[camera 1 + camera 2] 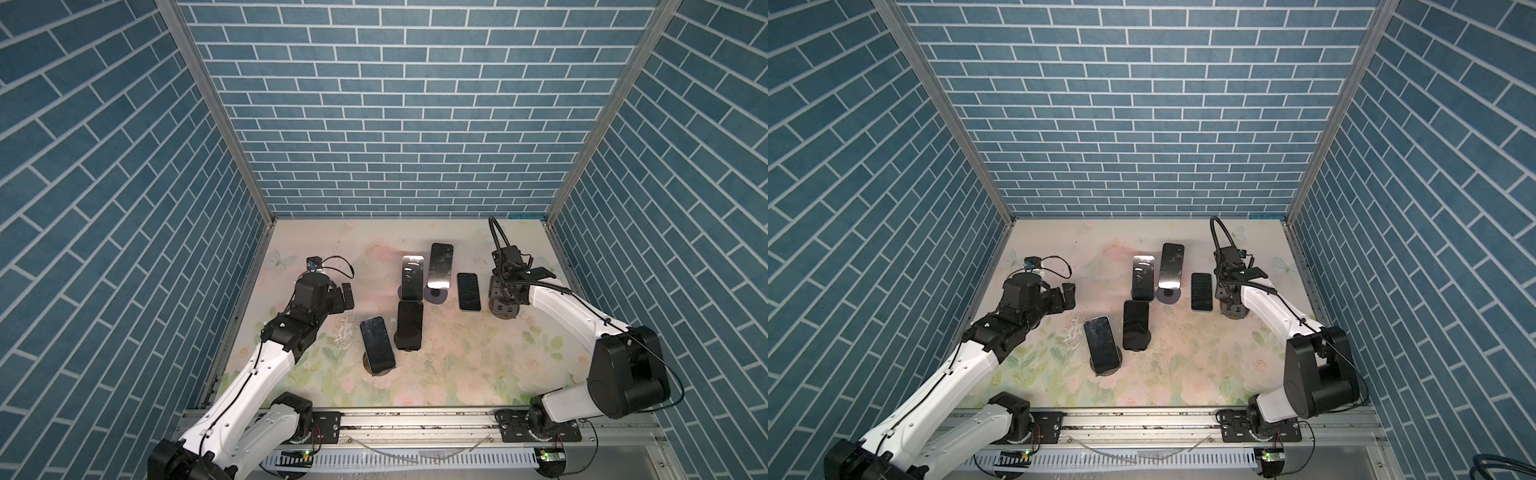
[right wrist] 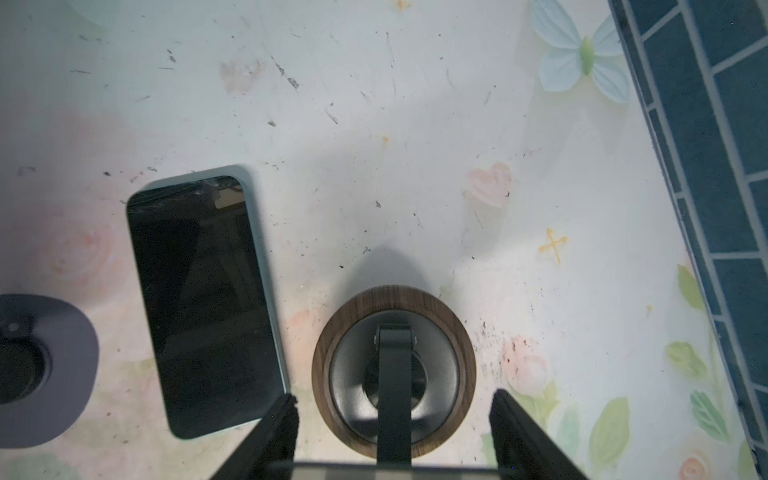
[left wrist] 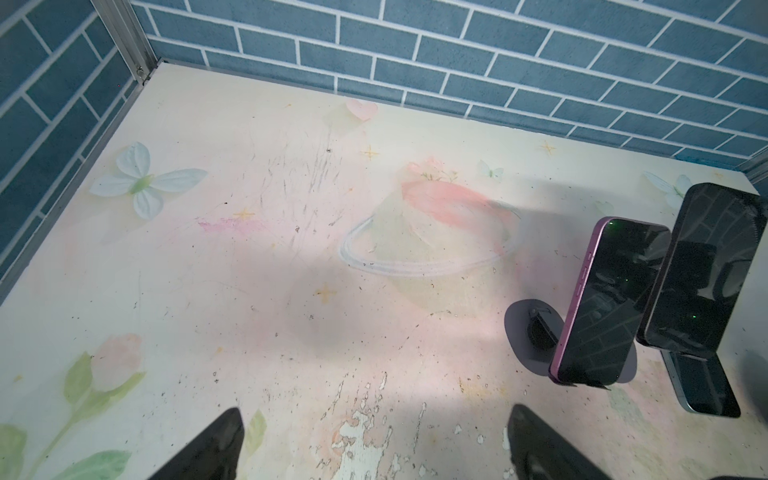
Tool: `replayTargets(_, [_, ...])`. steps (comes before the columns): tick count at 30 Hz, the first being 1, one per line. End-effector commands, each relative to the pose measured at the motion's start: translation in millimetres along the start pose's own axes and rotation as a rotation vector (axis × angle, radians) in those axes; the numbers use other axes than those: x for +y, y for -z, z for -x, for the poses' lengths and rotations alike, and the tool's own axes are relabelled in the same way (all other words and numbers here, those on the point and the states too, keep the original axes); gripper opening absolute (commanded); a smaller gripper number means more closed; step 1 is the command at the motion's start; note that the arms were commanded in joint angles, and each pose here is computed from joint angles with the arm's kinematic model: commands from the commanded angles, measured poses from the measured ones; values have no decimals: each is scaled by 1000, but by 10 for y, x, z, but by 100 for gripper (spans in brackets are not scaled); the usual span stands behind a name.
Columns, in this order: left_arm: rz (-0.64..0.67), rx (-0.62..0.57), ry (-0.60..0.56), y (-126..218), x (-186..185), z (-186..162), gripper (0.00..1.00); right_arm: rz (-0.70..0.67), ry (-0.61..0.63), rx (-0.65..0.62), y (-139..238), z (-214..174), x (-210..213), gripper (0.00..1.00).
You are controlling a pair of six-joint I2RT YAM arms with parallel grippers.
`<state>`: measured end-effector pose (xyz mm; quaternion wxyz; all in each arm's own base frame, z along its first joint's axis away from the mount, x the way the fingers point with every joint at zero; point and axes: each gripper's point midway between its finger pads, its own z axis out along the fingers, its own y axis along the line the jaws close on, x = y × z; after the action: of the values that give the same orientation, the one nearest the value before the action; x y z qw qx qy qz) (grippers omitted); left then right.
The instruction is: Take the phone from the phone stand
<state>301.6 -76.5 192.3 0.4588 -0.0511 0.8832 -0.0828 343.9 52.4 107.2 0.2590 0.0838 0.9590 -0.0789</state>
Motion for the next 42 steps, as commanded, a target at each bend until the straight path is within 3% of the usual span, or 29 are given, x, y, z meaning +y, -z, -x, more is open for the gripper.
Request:
replayTargets(1, [19, 1, -6, 45, 45, -34, 100, 60, -15, -79, 34, 375, 105, 50])
replayTargets(8, [31, -9, -2, 107, 85, -26, 100, 71, -14, -77, -117, 502, 135, 51])
replayTargets(17, [35, -2, -4, 97, 91, -45, 100, 48, -4, -23, -335, 385, 143, 58])
replayTargets(21, [34, -1, -4, 90, 87, -45, 100, 47, -5, -7, -377, 339, 143, 66])
replayTargets(24, [32, 0, -4, 88, 82, -44, 100, 46, -7, -6, -362, 330, 132, 80])
replayTargets(29, [35, 2, -5, 81, 88, -53, 100, 55, -22, -40, -184, 411, 96, 89])
replayTargets(42, [11, 9, 12, 5, 26, -50, 100, 146, -73, -123, 422, 440, 6, 88])
